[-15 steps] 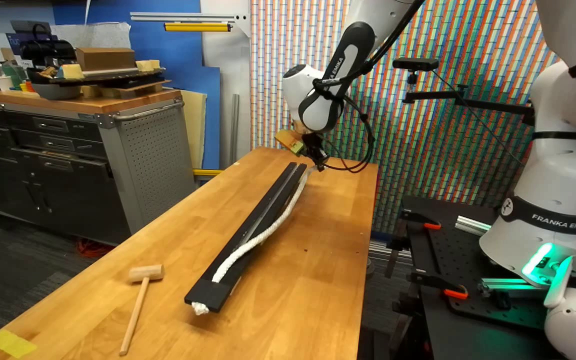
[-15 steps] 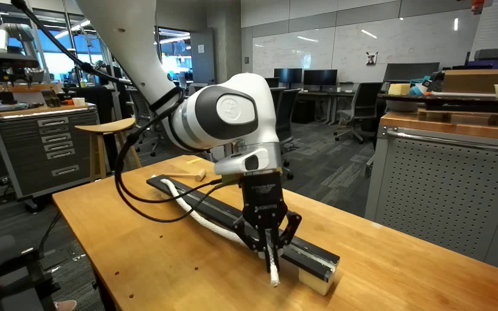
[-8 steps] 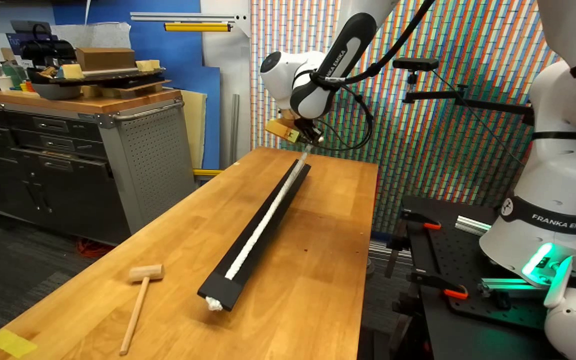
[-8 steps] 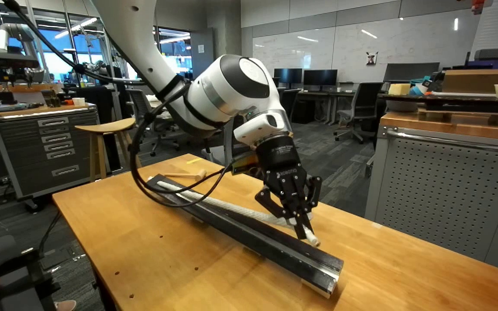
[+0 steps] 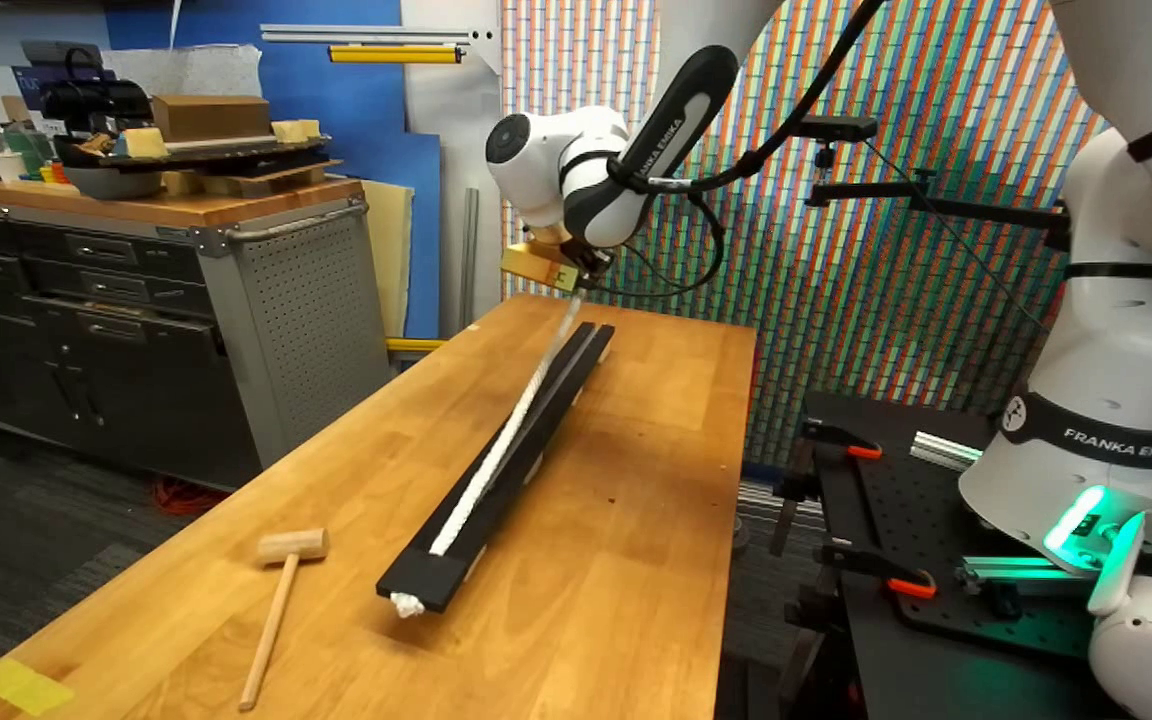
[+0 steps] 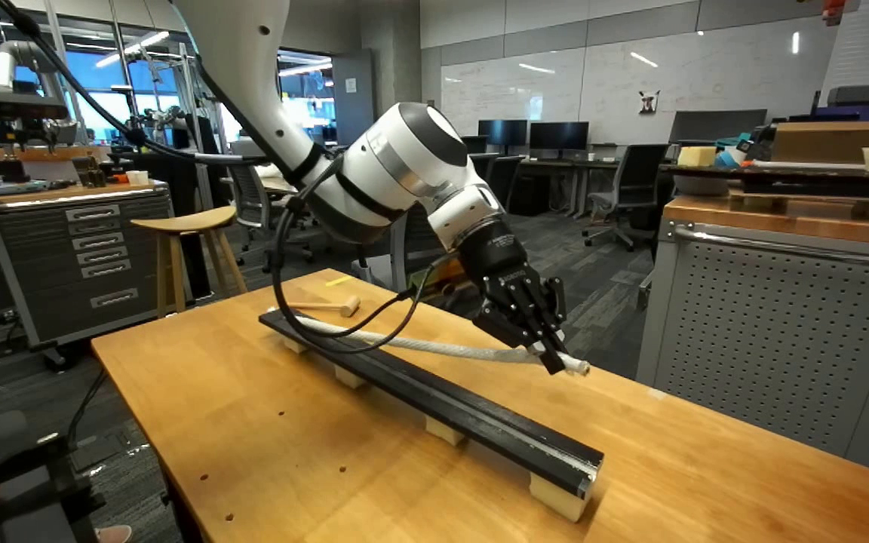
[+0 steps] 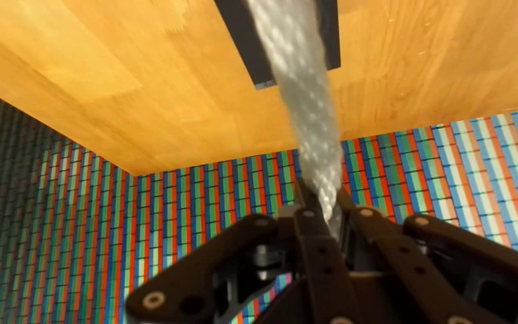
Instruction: Align the rope with the black object.
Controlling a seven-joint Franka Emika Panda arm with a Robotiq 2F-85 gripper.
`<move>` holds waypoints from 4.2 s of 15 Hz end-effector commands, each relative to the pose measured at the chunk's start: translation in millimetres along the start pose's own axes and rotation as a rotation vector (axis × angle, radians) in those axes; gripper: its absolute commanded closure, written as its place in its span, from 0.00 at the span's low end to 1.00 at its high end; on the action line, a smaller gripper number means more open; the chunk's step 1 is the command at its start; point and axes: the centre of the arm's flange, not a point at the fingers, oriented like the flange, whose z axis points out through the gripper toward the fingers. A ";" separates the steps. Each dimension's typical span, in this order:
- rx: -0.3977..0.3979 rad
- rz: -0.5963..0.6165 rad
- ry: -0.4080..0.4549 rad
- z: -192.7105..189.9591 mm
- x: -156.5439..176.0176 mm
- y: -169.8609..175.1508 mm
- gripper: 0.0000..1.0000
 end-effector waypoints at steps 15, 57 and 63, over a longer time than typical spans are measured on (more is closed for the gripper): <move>-0.030 -0.153 0.042 56.6 -64.5 2.4 0.97; 0.056 -0.161 -0.008 56.4 -43.7 33.5 0.44; 0.063 -0.142 -0.005 54.0 -28.6 30.4 0.01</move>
